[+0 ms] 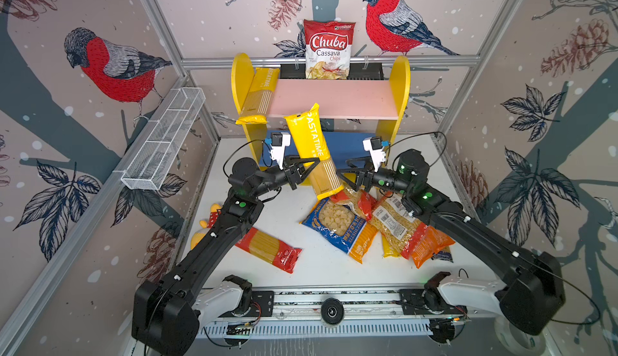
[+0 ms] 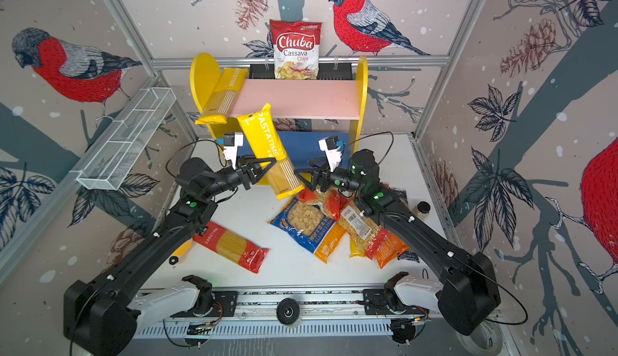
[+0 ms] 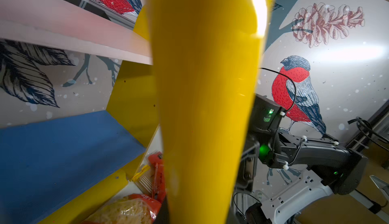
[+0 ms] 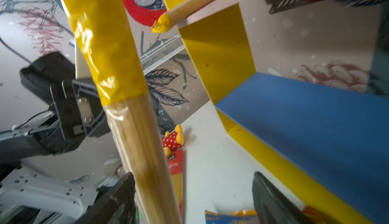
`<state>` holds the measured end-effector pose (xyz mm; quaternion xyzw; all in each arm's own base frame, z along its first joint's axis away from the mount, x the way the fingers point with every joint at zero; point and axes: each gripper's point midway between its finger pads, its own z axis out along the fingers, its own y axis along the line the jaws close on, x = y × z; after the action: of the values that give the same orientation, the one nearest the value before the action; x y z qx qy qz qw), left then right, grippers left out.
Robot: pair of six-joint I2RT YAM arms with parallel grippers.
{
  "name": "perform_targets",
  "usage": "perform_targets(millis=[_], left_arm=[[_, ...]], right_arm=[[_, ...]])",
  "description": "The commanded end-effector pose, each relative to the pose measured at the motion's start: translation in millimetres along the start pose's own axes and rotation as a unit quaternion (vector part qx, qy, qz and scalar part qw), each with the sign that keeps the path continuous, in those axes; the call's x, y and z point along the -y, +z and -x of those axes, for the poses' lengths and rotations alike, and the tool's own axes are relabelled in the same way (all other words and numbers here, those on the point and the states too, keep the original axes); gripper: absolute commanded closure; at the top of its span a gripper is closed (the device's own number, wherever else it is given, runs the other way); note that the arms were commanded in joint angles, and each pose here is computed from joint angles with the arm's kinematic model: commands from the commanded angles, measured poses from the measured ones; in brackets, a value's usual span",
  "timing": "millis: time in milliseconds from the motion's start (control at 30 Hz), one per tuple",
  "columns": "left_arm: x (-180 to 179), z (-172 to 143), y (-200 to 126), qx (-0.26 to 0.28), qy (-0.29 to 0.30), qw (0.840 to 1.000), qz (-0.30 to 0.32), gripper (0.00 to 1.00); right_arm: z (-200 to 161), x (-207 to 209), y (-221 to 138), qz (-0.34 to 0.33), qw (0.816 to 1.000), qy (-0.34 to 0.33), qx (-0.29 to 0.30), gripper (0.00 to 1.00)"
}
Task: Arrange pasta packages on shelves
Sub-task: Pick up the pasta bag from the center of the table, then place the pasta bag on the shelf.
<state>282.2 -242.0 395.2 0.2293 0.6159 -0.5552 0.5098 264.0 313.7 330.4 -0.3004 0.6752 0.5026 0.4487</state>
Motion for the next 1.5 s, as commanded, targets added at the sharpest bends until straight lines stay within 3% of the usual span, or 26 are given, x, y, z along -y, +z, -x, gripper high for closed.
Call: perform_targets(millis=[0,200,433,567,800,1067,1233,1467], left_arm=[[14.9,14.8,2.4,0.002,-0.004,0.999,-0.043,1.00],[23.3,27.2,1.4,0.012,-0.004,0.998,-0.069,1.00],[19.6,33.6,0.8,0.022,-0.012,0.997,-0.067,0.99],[19.4,35.3,-0.6,0.026,-0.012,0.997,-0.065,0.81],[12.0,41.7,-17.1,0.049,-0.014,0.998,-0.038,0.62],[-4.0,40.1,-49.3,0.083,-0.021,0.996,0.012,0.48],[-21.1,34.7,-81.2,0.103,-0.028,0.992,0.074,0.45],[-34.7,46.9,-121.2,0.130,-0.007,0.977,0.171,0.43]], right_arm=[[-11.9,-24.1,4.6,0.054,0.998,-0.014,-0.032,0.13],[-16.3,-27.5,13.1,0.081,0.995,-0.013,-0.049,0.24],[-0.3,-35.5,11.5,0.105,0.994,0.002,-0.017,0.61],[16.1,-42.9,8.3,0.119,0.993,0.011,0.017,0.70],[57.7,-51.7,8.6,0.136,0.988,0.013,0.069,0.88],[119.3,-53.1,18.7,0.146,0.977,0.050,0.144,0.99],[162.1,-10.2,49.9,0.071,0.968,0.180,0.160,1.00],[185.8,3.3,96.0,0.095,0.937,0.296,0.159,1.00]])
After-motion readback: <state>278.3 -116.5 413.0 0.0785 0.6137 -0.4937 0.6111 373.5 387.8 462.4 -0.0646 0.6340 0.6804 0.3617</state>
